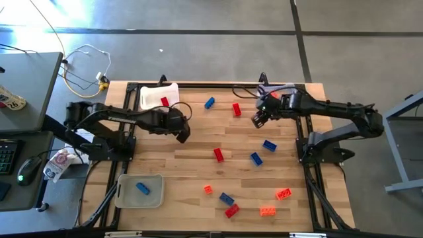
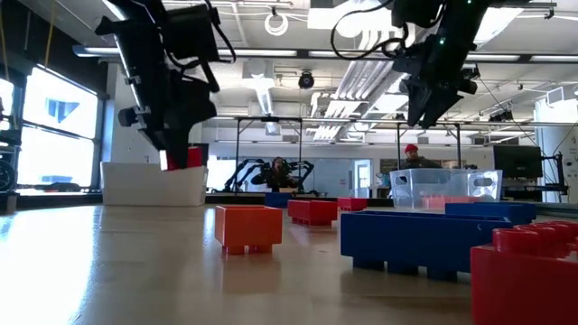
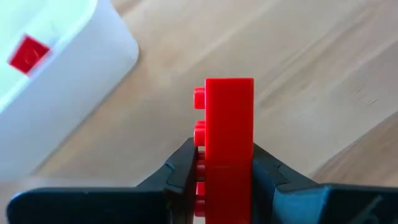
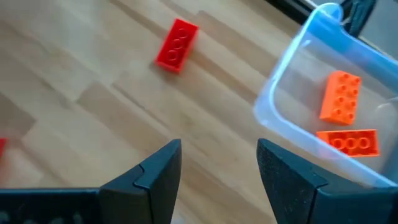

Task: Sort & place blocks by color
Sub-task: Put the red game piece into the white bin, then put the blue game piece into the gray bin

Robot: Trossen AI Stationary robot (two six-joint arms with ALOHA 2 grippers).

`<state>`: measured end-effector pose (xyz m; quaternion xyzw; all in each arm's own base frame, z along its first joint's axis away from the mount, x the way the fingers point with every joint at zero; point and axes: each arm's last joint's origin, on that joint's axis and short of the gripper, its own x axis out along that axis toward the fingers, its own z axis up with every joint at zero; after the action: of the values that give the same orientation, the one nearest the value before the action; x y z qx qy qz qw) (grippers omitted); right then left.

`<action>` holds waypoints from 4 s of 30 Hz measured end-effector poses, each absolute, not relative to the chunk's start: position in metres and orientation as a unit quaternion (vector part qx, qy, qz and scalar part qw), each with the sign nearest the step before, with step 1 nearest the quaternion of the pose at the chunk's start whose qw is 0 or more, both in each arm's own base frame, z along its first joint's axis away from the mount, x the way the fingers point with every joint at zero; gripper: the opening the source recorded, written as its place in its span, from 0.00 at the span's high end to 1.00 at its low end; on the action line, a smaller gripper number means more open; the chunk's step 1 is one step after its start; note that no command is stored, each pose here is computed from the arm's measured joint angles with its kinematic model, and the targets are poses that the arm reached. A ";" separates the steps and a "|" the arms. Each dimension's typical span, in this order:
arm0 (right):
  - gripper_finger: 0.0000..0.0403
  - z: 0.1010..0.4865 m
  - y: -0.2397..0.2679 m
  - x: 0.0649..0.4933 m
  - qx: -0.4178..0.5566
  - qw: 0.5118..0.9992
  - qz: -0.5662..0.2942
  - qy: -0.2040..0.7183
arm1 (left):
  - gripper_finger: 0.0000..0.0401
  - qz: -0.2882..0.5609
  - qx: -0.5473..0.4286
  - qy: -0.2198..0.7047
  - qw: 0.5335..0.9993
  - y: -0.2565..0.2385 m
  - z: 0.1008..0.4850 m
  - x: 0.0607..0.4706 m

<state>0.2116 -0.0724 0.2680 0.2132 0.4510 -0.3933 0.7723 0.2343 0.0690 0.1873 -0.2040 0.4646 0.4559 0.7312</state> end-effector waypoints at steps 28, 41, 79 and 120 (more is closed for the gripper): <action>0.52 0.268 -0.018 0.222 0.237 0.794 -0.345 0.441 | 0.82 0.572 -0.159 0.376 0.712 0.146 0.240 0.170; 0.52 0.268 0.017 0.222 0.249 0.805 -0.304 0.445 | 0.82 0.574 -0.202 0.427 0.670 0.176 0.213 0.163; 0.52 0.239 0.100 0.222 0.285 0.776 -0.262 0.498 | 0.55 0.490 -0.263 0.429 0.711 0.201 0.222 0.175; 0.52 0.157 0.047 0.272 0.282 0.632 -0.275 0.668 | 0.55 0.092 -0.148 0.408 0.896 0.040 0.286 0.245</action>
<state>0.2718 0.0475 0.1574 0.2816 0.6679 -0.2749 0.6317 0.2447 0.0405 0.2856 -0.1479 0.4076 0.0918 0.8964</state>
